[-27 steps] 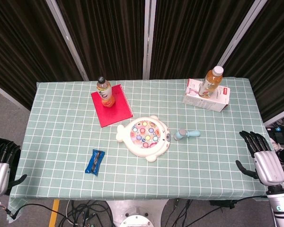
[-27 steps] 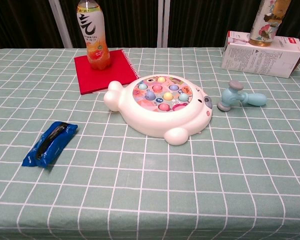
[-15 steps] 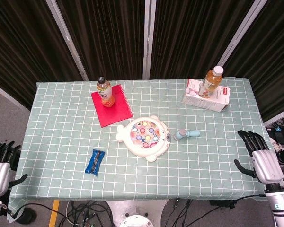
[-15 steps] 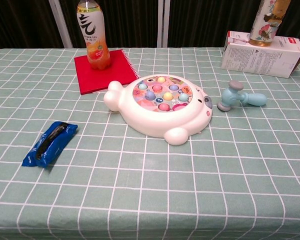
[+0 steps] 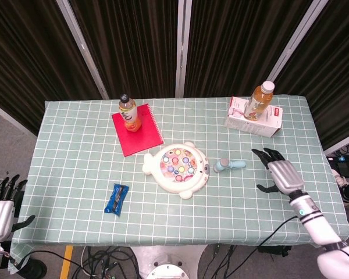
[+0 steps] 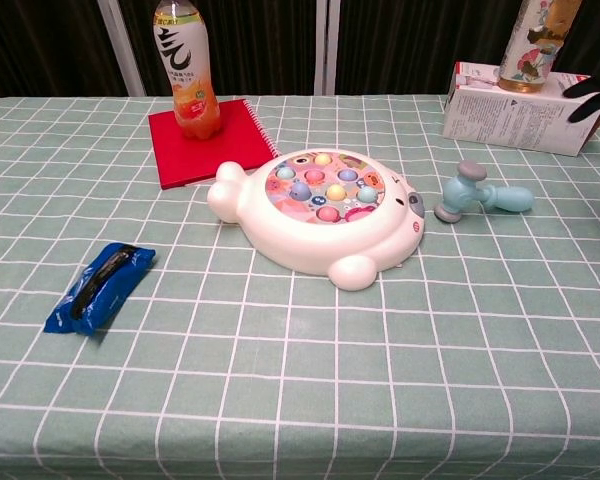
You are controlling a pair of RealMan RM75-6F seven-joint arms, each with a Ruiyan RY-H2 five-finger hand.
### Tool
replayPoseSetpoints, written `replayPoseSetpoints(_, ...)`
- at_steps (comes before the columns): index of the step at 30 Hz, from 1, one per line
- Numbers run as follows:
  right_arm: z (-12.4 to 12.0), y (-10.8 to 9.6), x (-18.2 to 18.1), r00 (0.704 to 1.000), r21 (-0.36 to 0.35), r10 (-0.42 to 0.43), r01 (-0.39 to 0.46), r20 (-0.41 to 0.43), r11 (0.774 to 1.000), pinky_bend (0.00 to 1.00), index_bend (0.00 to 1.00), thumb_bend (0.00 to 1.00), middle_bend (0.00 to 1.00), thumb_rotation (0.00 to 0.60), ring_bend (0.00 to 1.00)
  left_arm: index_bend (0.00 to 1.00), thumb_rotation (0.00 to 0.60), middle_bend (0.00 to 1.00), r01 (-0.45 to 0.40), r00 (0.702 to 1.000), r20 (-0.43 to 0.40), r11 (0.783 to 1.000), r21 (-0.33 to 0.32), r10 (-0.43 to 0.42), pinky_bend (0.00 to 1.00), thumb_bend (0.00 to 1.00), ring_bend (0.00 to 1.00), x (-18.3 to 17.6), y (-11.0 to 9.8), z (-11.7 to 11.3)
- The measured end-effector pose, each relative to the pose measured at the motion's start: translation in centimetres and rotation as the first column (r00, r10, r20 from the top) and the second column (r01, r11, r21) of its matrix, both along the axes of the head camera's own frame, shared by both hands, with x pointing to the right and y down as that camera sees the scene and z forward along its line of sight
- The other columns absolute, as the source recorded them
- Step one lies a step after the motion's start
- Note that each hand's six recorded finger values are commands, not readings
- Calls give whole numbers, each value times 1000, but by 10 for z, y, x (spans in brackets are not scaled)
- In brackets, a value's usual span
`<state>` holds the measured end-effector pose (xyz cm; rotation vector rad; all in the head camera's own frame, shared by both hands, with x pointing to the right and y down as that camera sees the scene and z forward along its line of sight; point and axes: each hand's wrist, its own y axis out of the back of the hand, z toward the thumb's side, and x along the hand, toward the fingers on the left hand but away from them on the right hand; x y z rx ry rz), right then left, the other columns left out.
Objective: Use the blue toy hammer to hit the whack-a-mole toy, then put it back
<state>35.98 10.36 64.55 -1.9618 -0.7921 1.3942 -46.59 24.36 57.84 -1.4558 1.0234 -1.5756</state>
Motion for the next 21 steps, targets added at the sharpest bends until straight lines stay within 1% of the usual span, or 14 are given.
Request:
replayPoseSetpoints(3,22,-15,-20,1000,-21,-20,20,6,1000,120,194,103,253,600,68,148,600,63,-2,1000,1,1000,-4,2,0,34,0,0,0,1)
replayPoseSetpoints(8,50,-29,-43,999,-63,-34,35,11,997,139,267,175,299,600,110,148,600,63,-5,1000,1,1000,-11,5,0,34,0,0,-1,3)
replayPoseSetpoints(13,65,-35,-55,999,-80,-39,40,17,996,163,307,199,322,600,137,148,600,62,-3,1000,0,1000,-18,3,0,34,0,0,-1,5)
replayPoseSetpoints(21,81,-35,-63,999,-98,-47,48,11,994,227,393,238,377,600,201,148,600,63,0,1000,-4,1000,-21,0,0,35,0,-2,1,7)
